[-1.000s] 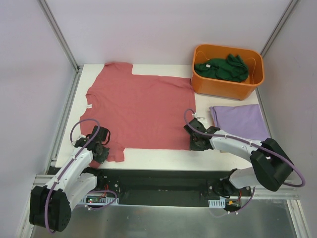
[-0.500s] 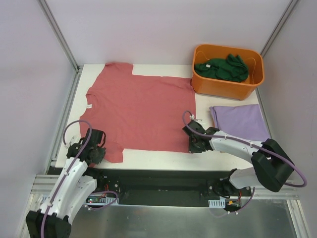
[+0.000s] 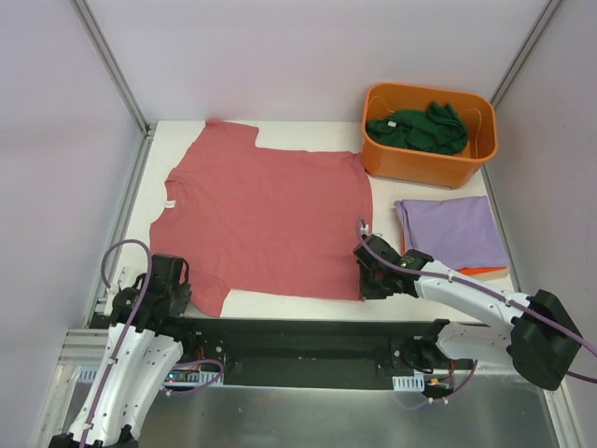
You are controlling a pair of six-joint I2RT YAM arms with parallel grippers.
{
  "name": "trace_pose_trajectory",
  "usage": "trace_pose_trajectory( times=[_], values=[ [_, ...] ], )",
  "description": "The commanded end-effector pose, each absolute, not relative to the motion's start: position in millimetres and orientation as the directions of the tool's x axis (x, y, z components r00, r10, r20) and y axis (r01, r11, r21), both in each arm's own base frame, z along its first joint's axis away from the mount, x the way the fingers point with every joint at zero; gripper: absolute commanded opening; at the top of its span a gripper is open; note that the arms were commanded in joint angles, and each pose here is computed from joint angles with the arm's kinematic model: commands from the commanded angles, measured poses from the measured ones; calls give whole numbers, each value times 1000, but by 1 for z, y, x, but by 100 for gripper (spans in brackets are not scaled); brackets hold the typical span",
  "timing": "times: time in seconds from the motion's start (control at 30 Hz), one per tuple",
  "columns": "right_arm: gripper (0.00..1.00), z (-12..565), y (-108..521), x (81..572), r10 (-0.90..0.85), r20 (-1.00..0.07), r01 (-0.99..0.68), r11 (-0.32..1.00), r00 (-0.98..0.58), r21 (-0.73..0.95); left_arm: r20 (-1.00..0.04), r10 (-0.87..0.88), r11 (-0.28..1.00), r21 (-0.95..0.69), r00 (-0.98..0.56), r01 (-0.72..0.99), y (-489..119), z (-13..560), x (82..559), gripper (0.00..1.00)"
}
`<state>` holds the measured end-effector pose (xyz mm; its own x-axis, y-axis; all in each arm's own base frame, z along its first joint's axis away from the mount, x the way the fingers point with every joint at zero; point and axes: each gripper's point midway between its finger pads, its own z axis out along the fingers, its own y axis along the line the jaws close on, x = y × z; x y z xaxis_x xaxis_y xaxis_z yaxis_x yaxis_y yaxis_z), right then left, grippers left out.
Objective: Fold and stack the t-shirts
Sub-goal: Grap the side of the flattened tshirt closest away from the robot with both arms, then fold the flattened tshirt in 1/3 of the way
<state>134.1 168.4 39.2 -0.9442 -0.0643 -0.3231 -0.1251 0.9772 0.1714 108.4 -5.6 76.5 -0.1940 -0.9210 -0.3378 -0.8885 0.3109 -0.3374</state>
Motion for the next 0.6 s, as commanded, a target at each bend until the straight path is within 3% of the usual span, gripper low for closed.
trace_pose_trajectory(
  times=[0.0, 0.17, 0.57],
  values=[
    [0, 42, 165, 126, -76, -305, -132, 977, -949, 169, -319, -925, 319, -349, -209, -881, -9, 88, 102, 0],
    [0, 47, 168, 134, -52, -304, -106, 981, -951, 163, -288, -919, 376, -443, -268, -814, -30, 103, 140, 0],
    [0, 87, 178, 189, 21, -364, -51, 981, -931, 188, -414, -869, 454, -452, -270, -768, -27, 148, 214, 0]
  ],
)
